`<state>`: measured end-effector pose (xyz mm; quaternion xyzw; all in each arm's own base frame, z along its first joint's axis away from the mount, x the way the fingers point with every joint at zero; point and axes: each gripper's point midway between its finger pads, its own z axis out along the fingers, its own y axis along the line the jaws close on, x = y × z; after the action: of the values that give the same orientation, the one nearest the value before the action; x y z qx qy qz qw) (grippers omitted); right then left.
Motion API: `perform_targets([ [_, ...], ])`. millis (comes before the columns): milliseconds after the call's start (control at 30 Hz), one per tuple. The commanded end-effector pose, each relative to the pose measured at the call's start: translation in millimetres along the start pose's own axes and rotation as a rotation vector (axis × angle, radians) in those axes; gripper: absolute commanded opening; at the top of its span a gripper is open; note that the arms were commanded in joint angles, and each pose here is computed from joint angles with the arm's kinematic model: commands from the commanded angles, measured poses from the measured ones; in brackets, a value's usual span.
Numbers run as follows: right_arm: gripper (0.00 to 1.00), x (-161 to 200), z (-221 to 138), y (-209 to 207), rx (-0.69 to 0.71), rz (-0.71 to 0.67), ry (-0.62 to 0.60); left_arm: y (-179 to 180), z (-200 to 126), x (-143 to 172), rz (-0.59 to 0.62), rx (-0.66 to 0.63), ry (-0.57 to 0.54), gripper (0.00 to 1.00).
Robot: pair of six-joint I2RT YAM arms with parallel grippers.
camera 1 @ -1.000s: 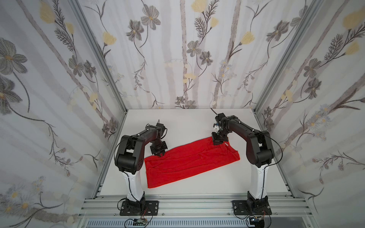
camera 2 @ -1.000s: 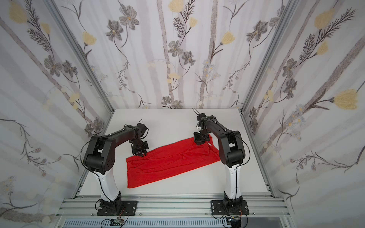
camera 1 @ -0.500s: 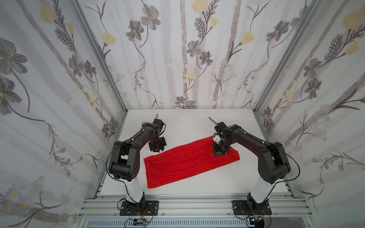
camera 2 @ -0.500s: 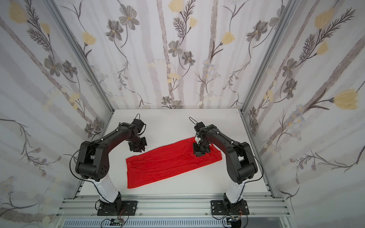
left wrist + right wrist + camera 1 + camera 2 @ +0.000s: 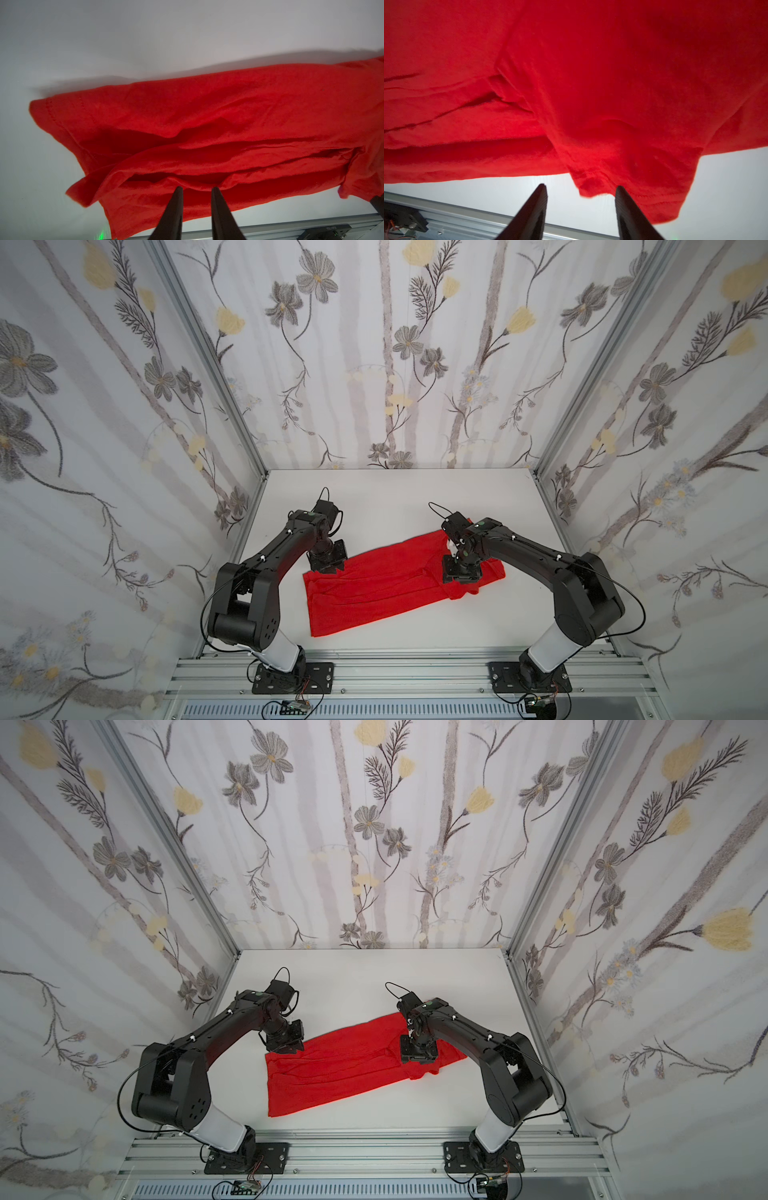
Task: Fold and stack t-shirts
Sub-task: Smooth out the T-shirt at the center of the board.
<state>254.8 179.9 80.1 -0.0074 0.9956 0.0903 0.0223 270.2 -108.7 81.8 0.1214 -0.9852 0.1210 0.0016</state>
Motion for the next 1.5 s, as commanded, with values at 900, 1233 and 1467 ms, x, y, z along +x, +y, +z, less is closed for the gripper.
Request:
perform_targets([
  [900, 0.45, -67, 16, -92, 0.128, 0.189, -0.037, 15, 54, -11, 0.030, -0.129, 0.183, 0.23],
  [1233, 0.43, -78, 34, -100, 0.136, 0.198, 0.004, 17, 57, -11, 0.012, -0.143, 0.195, 0.23],
  [1467, 0.43, -71, 41, -105, 0.154, 0.223, 0.029, 15, 59, -14, 0.004, -0.145, 0.201, 0.23],
])
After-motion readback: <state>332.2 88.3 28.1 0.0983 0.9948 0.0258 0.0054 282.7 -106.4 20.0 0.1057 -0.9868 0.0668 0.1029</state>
